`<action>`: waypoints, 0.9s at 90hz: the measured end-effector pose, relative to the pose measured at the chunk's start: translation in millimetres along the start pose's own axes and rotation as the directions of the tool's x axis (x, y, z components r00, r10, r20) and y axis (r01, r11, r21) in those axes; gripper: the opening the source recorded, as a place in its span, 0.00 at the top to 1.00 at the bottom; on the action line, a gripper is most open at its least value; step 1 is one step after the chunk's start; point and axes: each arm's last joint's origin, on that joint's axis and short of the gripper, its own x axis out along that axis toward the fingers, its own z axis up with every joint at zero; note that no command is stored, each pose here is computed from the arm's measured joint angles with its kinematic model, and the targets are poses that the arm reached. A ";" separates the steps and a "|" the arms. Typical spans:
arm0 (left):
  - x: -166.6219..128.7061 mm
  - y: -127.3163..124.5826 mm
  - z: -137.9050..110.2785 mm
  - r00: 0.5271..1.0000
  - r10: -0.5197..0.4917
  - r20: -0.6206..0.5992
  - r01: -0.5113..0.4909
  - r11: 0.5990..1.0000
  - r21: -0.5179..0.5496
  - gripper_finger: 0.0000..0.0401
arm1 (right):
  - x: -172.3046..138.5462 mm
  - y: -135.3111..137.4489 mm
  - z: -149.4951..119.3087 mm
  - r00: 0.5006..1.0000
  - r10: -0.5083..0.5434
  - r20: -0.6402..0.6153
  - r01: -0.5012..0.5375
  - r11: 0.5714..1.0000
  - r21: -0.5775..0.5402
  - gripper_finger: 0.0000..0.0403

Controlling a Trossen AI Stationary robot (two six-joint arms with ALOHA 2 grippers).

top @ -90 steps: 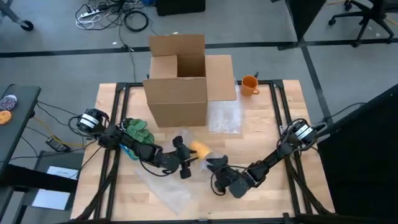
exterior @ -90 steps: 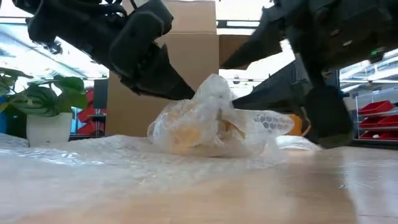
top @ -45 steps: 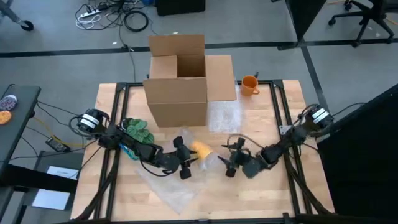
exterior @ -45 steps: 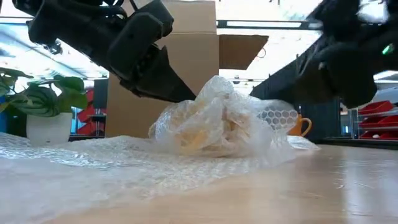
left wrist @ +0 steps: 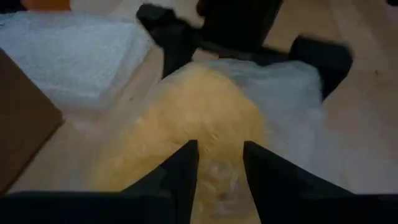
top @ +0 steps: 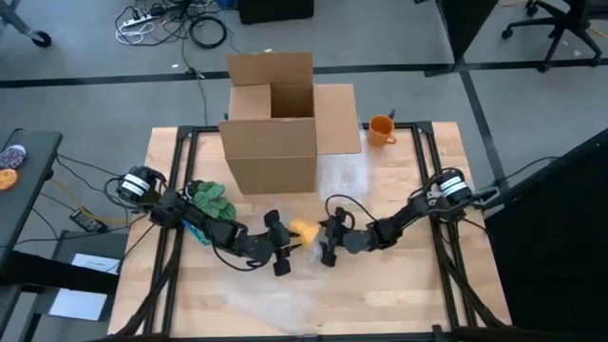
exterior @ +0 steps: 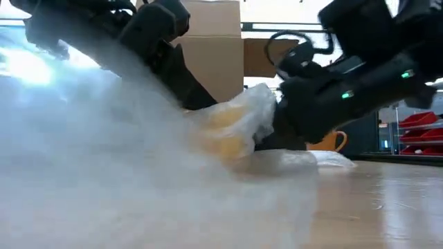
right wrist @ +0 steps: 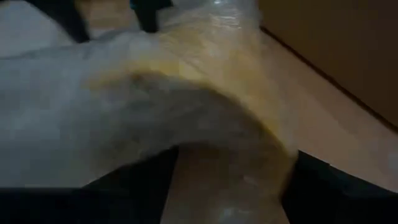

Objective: Wrap mug
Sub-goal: Wrap the yellow mug with the bubble wrap

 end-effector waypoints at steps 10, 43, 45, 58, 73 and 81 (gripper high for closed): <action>-0.1 -0.1 0.3 1.000 -0.001 0.001 0.001 1.000 0.000 0.71 | 9.4 -0.5 3.0 1.000 -0.009 0.004 0.010 0.999 -0.041 0.48; -0.8 -1.7 -1.0 1.000 -0.016 -0.014 0.017 0.999 0.042 0.71 | 12.1 6.9 12.6 0.994 -0.101 0.043 0.110 0.924 -0.366 0.90; -0.9 -1.6 -1.1 1.000 -0.016 -0.016 0.017 0.999 0.044 0.71 | 12.1 6.9 13.1 0.993 -0.106 0.047 0.116 0.921 -0.371 0.93; -3.0 -2.1 0.7 0.998 -0.050 -0.023 0.051 0.998 0.043 0.71 | 9.9 7.9 15.9 0.982 -0.175 0.078 0.191 0.887 -0.419 0.94; -16.0 -6.0 2.3 0.994 -0.098 -0.055 0.101 0.993 0.058 0.71 | 2.8 11.2 26.2 0.940 -0.308 0.145 0.333 0.747 -0.575 0.95; -26.4 -10.3 1.0 0.987 -0.129 -0.092 0.134 0.990 0.043 0.71 | -2.7 13.5 30.4 0.914 -0.370 0.170 0.380 0.627 -0.680 0.96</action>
